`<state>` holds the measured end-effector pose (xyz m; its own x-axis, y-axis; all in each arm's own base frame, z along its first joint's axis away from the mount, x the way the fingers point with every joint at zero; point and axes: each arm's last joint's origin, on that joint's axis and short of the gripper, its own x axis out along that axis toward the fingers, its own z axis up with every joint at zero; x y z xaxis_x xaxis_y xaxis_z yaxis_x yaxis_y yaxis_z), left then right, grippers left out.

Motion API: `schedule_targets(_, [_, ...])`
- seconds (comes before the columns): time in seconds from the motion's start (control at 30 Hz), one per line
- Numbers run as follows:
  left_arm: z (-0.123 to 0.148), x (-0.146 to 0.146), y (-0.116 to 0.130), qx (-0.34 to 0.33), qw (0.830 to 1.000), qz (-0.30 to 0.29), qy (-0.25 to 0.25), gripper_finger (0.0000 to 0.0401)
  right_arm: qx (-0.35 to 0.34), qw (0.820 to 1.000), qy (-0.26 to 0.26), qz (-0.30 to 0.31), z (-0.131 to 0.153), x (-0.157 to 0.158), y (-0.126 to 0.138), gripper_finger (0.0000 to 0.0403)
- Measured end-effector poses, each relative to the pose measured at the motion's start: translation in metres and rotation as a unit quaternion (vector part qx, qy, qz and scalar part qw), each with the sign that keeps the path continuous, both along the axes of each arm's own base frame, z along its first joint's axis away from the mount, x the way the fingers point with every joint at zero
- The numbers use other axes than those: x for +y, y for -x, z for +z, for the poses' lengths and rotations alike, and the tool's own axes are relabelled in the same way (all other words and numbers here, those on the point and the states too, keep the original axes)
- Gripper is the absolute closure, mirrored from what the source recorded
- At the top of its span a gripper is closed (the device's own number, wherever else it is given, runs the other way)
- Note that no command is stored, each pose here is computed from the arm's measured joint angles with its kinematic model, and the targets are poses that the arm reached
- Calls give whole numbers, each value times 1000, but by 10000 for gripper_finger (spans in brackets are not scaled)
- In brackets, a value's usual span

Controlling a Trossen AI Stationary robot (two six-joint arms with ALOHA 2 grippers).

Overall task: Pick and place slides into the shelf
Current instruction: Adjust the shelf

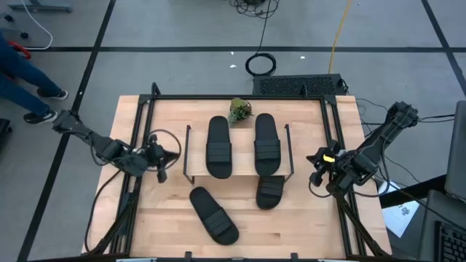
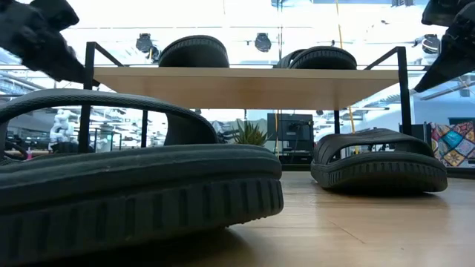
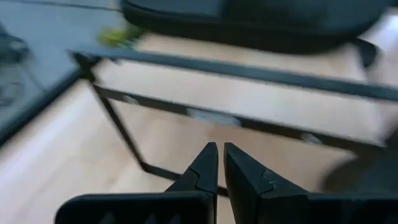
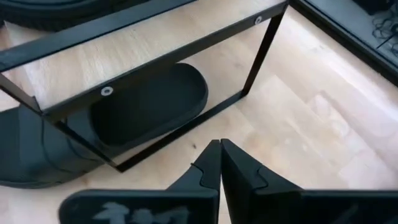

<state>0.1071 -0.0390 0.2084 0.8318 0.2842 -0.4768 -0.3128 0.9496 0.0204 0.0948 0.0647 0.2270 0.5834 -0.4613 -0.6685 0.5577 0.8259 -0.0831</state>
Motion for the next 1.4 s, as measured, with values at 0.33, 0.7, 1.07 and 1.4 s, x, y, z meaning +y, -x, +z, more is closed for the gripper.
schedule_targets(0.33, [-10,-46,5,1,995,-95,43,377,-2,1000,-2,10,0,2,2,403])
schedule_targets(0.7, [-29,-105,-3,-26,981,-192,-21,400,-22,999,-9,42,0,12,-2,403])
schedule_targets(1.07, [-22,-103,0,-65,982,-159,-81,397,-1,986,32,162,18,57,-10,403])
schedule_targets(1.4, [-24,-126,-12,-72,967,-243,14,400,-66,971,73,219,19,86,0,403])
